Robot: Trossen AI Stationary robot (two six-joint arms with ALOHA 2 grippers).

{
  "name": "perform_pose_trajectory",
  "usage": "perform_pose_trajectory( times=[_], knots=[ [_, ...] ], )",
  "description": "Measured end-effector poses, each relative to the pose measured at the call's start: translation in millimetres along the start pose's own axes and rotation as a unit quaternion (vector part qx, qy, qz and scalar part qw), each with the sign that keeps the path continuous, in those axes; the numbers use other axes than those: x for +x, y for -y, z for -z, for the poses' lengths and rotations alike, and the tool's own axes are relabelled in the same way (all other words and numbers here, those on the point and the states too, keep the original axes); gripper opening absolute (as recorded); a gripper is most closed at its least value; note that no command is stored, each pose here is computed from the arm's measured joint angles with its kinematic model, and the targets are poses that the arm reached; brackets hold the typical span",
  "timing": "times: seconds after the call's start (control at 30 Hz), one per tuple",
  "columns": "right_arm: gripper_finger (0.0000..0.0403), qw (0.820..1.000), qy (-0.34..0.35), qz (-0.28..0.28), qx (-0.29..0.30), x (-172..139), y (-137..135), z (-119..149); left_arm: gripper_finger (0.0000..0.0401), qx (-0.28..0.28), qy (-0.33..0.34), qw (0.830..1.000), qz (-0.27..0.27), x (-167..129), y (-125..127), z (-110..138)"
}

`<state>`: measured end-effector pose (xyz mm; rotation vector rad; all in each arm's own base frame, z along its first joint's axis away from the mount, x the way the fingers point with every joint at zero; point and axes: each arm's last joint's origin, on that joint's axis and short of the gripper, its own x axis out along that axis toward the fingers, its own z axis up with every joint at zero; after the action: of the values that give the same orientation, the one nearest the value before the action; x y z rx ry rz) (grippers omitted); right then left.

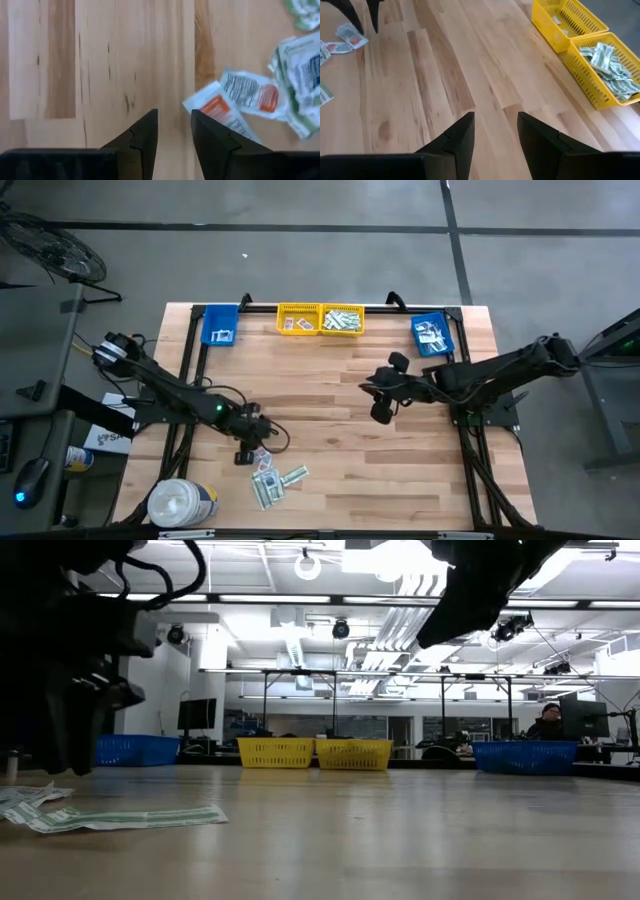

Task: Pick & Place First Aid Supplies
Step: Put the orange ointment pack into the left yellow bin

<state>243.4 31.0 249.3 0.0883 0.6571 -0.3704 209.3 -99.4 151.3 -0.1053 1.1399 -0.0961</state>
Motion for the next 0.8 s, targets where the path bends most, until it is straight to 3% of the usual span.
perform_pose_trajectory(
  times=[0.63,0.8],
  knots=[
    [0.0142,0.999,-0.032,0.018,-0.016,19.0,-6.4,8.8,0.0117,0.07,-0.005,0.998,0.005,12.6,3.9,-0.5],
    [0.0142,0.999,-0.031,0.019,-0.016,19.0,-6.4,8.7,0.0117,0.094,-0.007,0.995,-0.02,21.1,7.3,1.7]
  ],
)
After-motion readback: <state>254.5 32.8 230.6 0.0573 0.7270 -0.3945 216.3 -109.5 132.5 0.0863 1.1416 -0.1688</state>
